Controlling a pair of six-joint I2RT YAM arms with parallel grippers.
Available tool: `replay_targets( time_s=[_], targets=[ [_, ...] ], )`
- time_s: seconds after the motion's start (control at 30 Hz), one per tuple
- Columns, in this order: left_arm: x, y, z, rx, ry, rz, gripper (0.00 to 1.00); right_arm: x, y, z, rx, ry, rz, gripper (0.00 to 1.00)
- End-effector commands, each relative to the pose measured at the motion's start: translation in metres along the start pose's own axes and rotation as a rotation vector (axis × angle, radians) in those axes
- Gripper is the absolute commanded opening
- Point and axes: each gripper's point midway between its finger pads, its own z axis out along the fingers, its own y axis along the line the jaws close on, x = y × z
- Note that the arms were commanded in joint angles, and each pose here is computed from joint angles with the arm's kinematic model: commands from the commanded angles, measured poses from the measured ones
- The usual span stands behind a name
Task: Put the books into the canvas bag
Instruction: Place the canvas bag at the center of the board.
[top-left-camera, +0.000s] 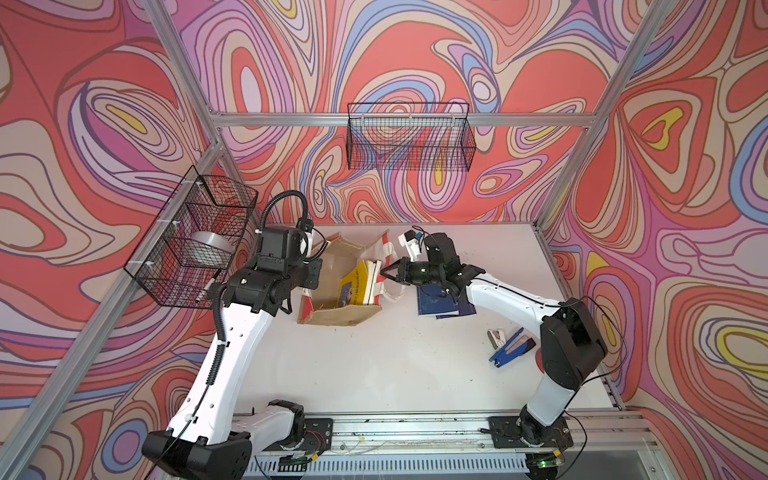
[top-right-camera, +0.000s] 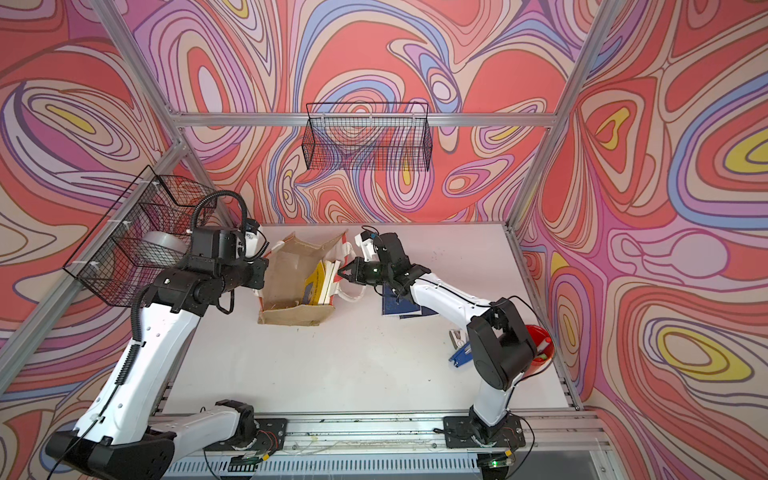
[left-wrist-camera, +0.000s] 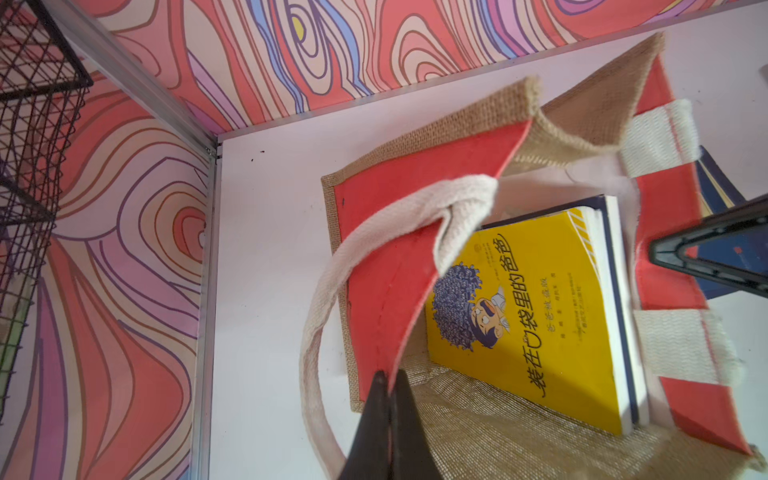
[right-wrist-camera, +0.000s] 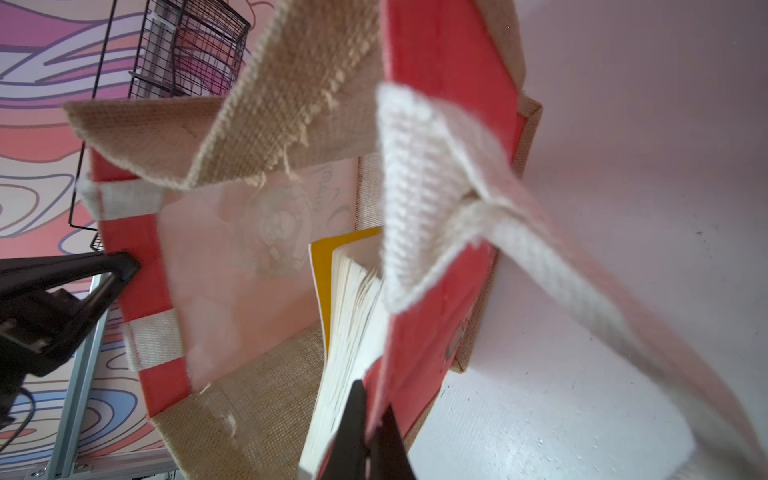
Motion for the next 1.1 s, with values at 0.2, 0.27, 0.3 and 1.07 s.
replay_targets(
  time_s=[0.2,0.27,0.3,1.07],
  targets=[
    [0.006,0.019,0.017,-0.005,0.020,-0.134,0.00,-0.043,0.025,0.001,-0.054,-0.032,-0.107,0.00],
    [0.010,0.018,0.026,-0.004,0.036,-0.151,0.00,-0.040,0.014,0.008,-0.044,-0.023,-0.090,0.00],
    [0.012,0.020,0.030,-0.013,0.042,-0.162,0.00,-0.040,0.011,0.011,-0.040,-0.021,-0.087,0.00],
    [-0.004,0.049,0.007,-0.077,-0.045,-0.262,0.95,-0.052,0.042,-0.020,-0.031,-0.064,-0.253,0.58]
  ],
)
